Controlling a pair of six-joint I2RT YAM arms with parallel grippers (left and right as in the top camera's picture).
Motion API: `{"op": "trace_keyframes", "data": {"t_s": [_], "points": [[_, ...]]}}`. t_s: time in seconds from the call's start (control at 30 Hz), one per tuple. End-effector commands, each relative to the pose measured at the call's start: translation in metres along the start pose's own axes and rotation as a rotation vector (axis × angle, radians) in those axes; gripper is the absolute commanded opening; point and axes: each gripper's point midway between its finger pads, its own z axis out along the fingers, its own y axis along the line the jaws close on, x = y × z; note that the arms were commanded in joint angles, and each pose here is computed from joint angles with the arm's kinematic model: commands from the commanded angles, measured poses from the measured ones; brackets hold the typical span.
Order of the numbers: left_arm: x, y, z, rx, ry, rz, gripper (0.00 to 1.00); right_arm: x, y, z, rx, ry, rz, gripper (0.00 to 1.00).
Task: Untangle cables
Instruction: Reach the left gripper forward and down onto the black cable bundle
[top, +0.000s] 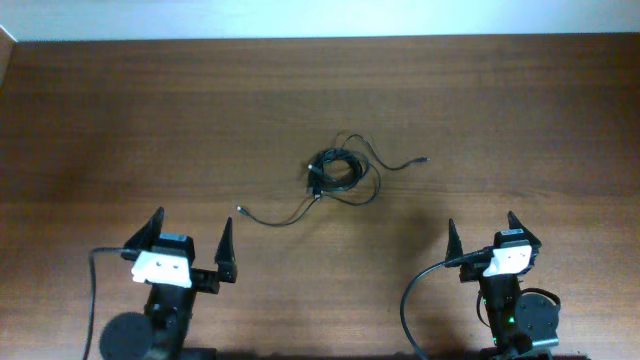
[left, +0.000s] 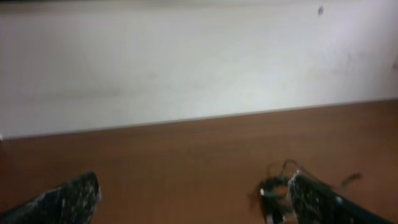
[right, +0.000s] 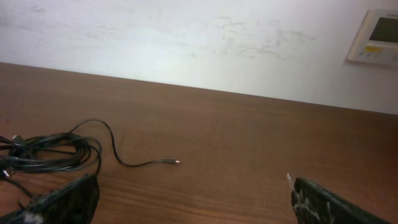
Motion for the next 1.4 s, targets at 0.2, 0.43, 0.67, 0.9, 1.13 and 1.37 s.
{"op": "trace_keyframes", "data": {"t_s": [0.2,0.43,0.67,0.9,1.13,1.37], "points": [[-0.016,-0.037,0.045,0.275,0.530,-0.115,0.99,0.003,0.000,0.000,0.003,0.005,0.003,0.98],[0.043,-0.093,0.108,0.658,0.871,-0.410,0.30,0.003,0.000,0.000,0.003,0.005,0.003,0.99],[0.113,-0.094,0.136,0.573,1.114,-0.591,0.00,0.002,0.000,0.000,0.003,0.004,0.003,0.99],[0.143,-0.088,0.175,0.178,1.110,-0.521,0.59,0.002,0.000,0.000,0.003,0.004,0.003,0.99],[0.197,-0.133,0.181,0.139,1.217,-0.444,0.59,0.003,0.000,0.000,0.003,0.005,0.003,0.98],[0.234,-0.165,0.206,0.140,1.207,-0.505,0.10,0.002,0.000,0.000,0.003,0.004,0.003,0.98]]}}
